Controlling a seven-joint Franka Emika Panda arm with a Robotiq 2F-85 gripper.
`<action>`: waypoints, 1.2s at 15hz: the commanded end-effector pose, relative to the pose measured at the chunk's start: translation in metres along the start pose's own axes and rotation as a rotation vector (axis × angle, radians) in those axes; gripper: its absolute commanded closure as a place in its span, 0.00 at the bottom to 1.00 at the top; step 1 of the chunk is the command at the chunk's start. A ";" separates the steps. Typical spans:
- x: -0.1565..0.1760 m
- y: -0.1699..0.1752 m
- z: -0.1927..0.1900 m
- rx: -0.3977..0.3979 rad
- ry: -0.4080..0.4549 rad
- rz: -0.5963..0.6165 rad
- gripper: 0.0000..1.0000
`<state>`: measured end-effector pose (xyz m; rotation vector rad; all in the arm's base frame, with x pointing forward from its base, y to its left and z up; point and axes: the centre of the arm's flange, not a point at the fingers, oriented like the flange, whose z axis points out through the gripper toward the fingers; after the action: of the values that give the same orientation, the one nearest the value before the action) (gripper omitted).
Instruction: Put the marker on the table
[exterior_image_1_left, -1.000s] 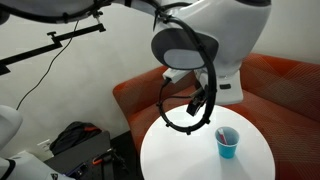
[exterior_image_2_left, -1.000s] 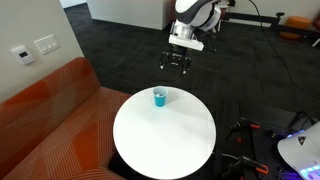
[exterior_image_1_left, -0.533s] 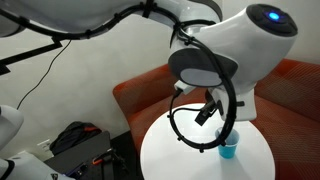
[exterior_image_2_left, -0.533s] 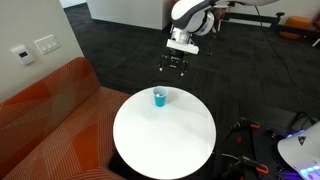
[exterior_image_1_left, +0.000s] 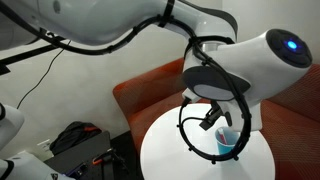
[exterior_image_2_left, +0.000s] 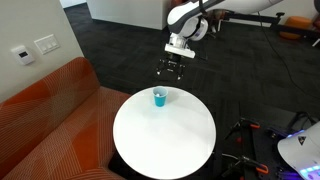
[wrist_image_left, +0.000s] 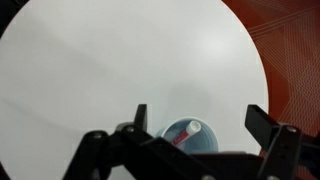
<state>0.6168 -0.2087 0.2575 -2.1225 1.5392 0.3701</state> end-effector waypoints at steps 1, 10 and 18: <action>0.020 -0.010 0.008 0.012 -0.032 0.003 0.00; 0.050 -0.010 0.030 0.013 -0.042 0.025 0.03; 0.066 -0.007 0.042 -0.004 -0.042 0.044 0.26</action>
<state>0.6380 -0.2334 0.1941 -2.0970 1.5794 0.4079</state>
